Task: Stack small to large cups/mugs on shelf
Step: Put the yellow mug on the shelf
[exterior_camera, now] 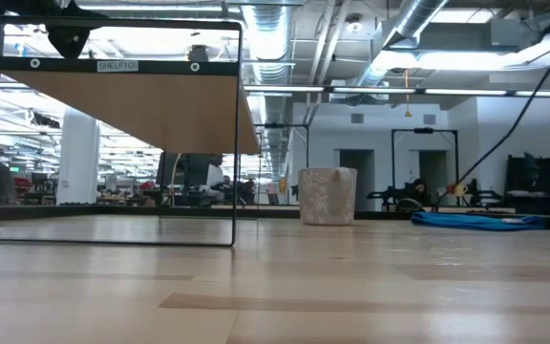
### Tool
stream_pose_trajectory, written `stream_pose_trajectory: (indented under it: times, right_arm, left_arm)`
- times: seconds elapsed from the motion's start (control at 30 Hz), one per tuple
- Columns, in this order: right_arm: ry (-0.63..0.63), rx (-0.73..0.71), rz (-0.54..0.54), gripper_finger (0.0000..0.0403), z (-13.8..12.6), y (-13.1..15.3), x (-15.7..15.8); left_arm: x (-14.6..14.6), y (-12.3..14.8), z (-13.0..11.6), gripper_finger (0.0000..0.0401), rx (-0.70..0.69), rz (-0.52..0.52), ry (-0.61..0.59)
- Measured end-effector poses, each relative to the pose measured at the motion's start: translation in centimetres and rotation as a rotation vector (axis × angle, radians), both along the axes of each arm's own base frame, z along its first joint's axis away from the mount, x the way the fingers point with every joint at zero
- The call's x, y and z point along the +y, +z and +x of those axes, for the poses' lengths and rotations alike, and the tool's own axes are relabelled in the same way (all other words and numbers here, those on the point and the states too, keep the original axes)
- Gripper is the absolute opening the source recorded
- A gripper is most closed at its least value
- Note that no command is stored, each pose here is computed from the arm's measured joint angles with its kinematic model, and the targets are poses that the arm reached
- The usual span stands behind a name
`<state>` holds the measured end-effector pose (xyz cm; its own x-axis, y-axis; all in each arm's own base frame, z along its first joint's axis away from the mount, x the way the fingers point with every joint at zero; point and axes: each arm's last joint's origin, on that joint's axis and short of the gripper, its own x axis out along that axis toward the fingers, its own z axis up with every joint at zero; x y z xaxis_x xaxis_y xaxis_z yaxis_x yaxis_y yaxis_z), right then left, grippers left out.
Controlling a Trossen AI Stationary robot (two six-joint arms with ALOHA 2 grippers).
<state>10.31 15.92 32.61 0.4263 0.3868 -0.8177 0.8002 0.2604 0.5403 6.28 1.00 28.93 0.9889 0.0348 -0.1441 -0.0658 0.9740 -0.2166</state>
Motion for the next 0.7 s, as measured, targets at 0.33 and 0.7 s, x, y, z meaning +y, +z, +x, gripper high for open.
stream_pose_trajectory:
  times: [0.33, 0.7]
  right_arm:
    - [-0.054, 0.085, -0.108, 0.0260, -1.1, -2.7, 3.7]
    - [-0.149, 0.086, -0.227, 0.0260, -0.6, -5.2, 5.6]
  left_arm:
    - [0.1, 0.0, 0.0, 0.0194, 0.000, -0.016, 0.026]
    - [0.1, 0.0, 0.0, 0.0194, -0.002, -0.028, 0.028]
